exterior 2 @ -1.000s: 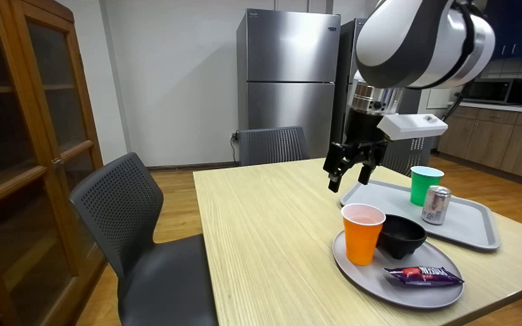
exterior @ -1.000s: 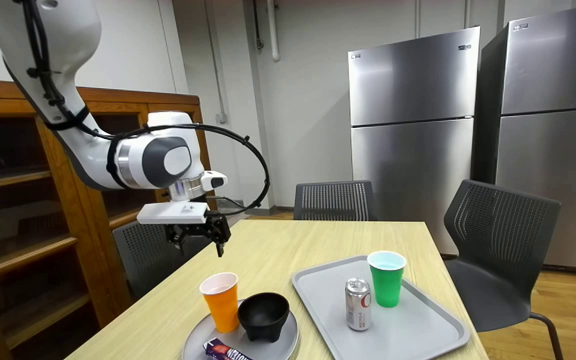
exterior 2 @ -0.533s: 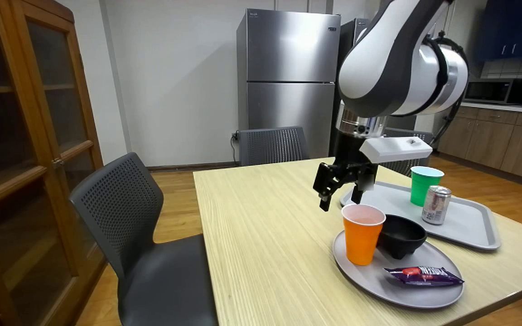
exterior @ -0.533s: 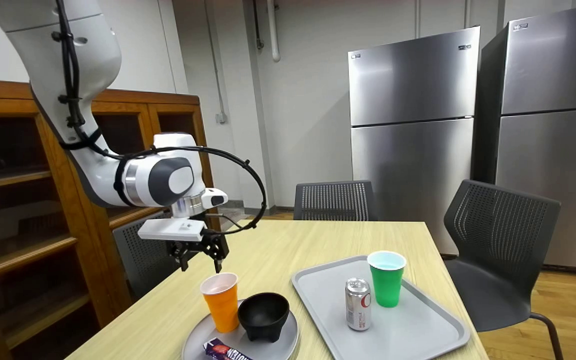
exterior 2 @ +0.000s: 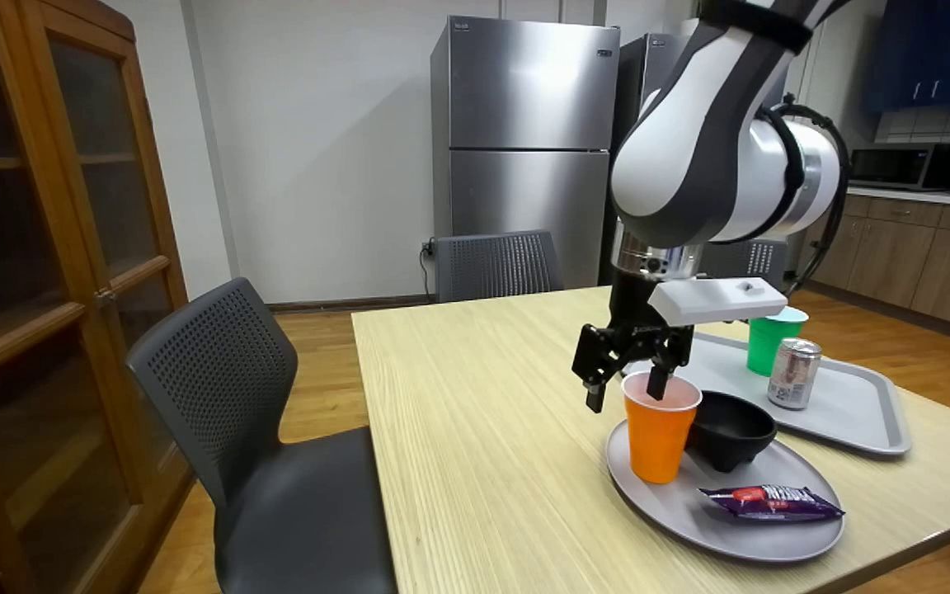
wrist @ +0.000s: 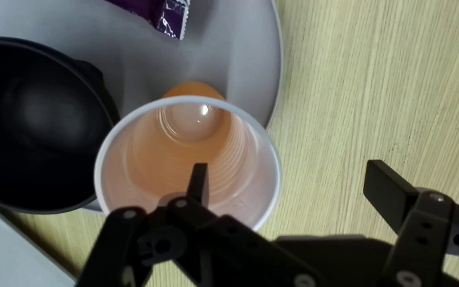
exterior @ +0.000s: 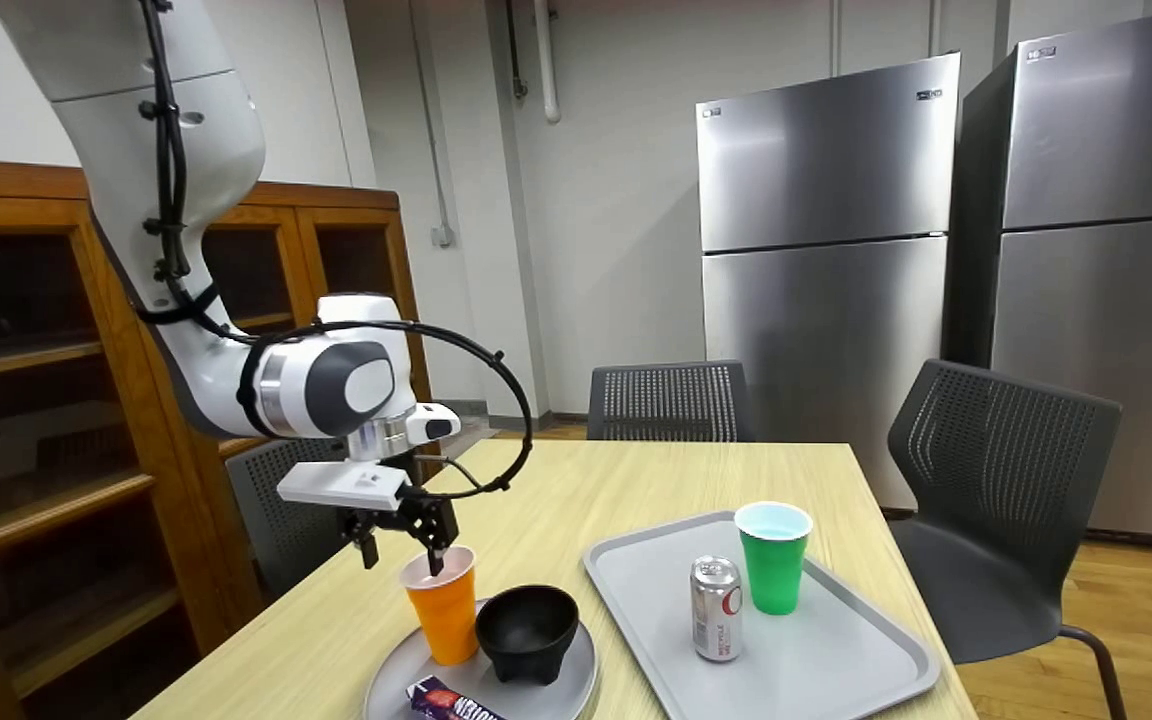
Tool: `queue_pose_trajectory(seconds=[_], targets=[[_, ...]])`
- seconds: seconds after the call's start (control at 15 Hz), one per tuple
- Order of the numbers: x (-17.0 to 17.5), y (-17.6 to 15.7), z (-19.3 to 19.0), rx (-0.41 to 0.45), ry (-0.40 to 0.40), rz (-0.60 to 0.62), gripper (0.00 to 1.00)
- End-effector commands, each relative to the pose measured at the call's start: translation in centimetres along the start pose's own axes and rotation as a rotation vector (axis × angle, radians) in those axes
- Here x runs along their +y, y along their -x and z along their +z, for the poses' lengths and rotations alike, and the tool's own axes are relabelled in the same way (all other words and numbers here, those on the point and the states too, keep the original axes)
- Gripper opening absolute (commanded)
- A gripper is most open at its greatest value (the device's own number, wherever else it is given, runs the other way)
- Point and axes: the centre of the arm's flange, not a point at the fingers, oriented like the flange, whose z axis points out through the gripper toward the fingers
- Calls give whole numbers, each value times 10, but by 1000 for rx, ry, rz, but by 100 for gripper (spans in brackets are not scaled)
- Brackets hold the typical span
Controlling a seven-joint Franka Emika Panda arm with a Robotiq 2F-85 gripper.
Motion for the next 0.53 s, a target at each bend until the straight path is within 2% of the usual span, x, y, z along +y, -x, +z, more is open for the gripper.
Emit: queue_pose_trajectory(seconds=[0.0,0.4,0.47], targets=[[-1,-7,5,-15,-6,21,100],[0,-8,5,-18,-6,19,100],[1,-8,4,-14,-4,17,79]])
